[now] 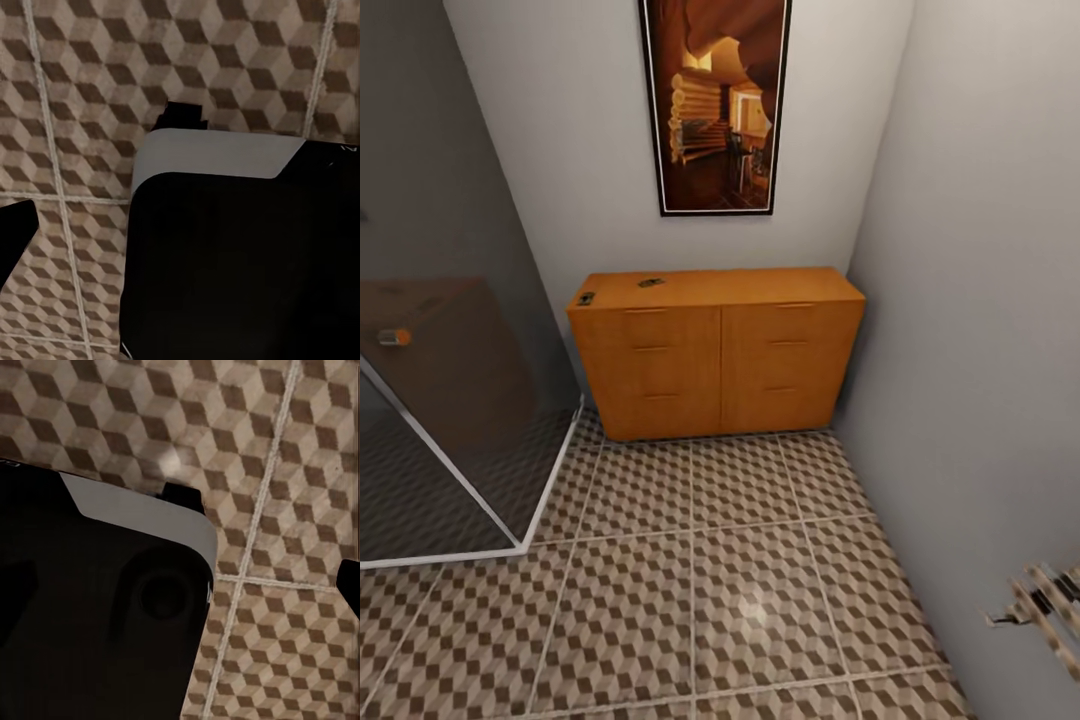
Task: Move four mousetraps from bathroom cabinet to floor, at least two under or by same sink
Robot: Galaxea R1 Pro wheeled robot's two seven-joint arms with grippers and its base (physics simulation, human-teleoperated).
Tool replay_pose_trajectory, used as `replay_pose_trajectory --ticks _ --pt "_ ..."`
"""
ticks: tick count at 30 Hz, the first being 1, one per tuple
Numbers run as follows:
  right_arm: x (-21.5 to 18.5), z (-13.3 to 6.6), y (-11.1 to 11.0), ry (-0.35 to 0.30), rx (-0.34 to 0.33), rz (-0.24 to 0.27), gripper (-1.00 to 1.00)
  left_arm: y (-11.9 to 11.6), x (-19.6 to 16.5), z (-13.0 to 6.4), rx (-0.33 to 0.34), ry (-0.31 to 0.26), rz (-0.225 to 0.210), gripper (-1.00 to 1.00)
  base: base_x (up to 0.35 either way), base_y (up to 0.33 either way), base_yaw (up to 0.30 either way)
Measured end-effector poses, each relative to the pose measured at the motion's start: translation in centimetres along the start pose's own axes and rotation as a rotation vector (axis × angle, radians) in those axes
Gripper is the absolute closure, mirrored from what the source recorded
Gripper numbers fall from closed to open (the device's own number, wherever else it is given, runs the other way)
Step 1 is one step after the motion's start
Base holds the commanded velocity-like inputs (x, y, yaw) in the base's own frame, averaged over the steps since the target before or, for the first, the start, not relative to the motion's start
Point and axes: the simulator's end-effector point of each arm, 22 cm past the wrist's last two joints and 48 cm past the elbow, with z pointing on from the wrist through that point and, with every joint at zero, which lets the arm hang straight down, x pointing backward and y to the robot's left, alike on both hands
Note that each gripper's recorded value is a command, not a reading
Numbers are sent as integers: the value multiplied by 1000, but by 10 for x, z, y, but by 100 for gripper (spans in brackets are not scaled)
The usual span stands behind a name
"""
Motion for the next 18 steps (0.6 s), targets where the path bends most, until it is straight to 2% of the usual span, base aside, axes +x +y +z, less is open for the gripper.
replay_pose_trajectory --ticks 18 --pt "3 1 -2 6 2 -1 -100 0 2 1 0 5 2 -100 334 0 19"
